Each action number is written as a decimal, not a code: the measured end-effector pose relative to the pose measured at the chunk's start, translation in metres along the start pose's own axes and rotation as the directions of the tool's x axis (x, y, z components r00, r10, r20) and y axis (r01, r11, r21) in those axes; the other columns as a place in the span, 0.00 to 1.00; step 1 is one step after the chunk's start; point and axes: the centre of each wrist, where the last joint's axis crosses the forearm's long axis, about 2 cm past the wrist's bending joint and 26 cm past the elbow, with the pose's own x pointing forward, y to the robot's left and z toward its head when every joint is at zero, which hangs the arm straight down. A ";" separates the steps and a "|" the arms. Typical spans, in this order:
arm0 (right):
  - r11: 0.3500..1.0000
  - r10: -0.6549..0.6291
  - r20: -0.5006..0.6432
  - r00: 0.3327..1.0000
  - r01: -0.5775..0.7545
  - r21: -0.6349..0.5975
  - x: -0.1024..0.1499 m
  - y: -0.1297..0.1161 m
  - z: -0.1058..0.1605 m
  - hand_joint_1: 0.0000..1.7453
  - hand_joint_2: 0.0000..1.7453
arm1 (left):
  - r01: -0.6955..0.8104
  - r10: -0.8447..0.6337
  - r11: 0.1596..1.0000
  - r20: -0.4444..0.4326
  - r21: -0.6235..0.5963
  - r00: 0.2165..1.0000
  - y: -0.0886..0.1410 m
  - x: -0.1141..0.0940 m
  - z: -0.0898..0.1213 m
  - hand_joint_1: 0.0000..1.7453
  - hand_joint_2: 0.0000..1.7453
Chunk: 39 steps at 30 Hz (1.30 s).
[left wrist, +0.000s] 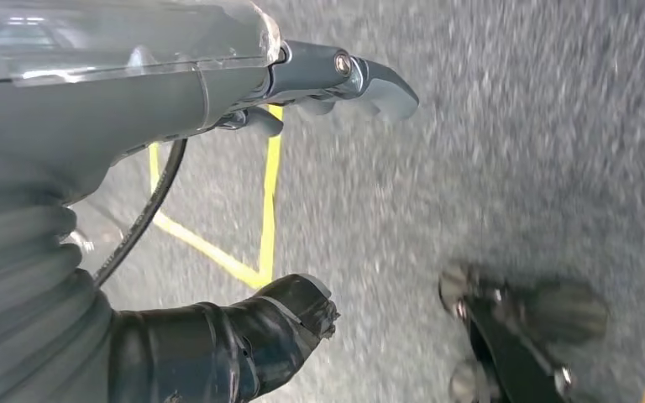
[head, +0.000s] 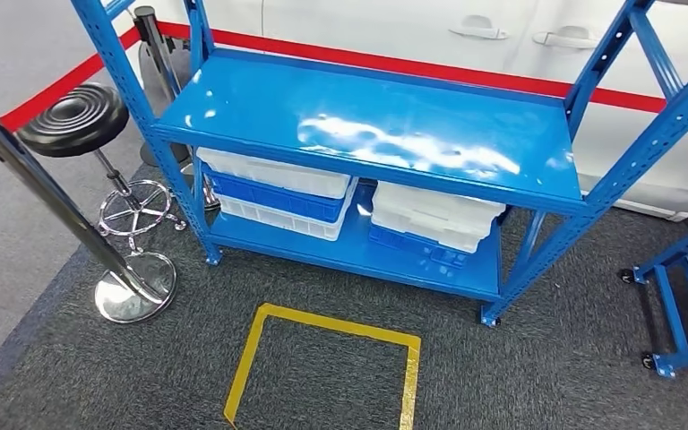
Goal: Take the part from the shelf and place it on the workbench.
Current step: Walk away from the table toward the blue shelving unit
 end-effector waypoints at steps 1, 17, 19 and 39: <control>1.000 0.006 0.005 1.000 -0.006 0.003 0.000 0.001 0.000 0.00 0.00 | 0.003 -0.003 1.000 -0.008 0.011 1.000 0.002 -0.001 0.000 0.00 1.00; 0.999 0.016 -0.059 0.998 -0.018 -0.041 0.000 -0.006 -0.003 0.00 1.00 | -0.111 0.111 0.994 -0.131 0.008 0.985 -0.032 0.016 -0.001 0.00 1.00; 0.999 0.002 -0.060 0.998 -0.005 -0.043 -0.001 -0.008 -0.002 0.00 1.00 | -0.115 0.112 0.993 -0.139 -0.008 0.984 -0.041 0.014 0.000 0.00 1.00; 0.992 0.029 0.006 1.000 -0.028 -0.127 0.004 -0.025 0.001 0.00 0.00 | -0.116 0.095 0.984 -0.154 -0.135 0.984 -0.085 -0.005 0.006 0.00 0.00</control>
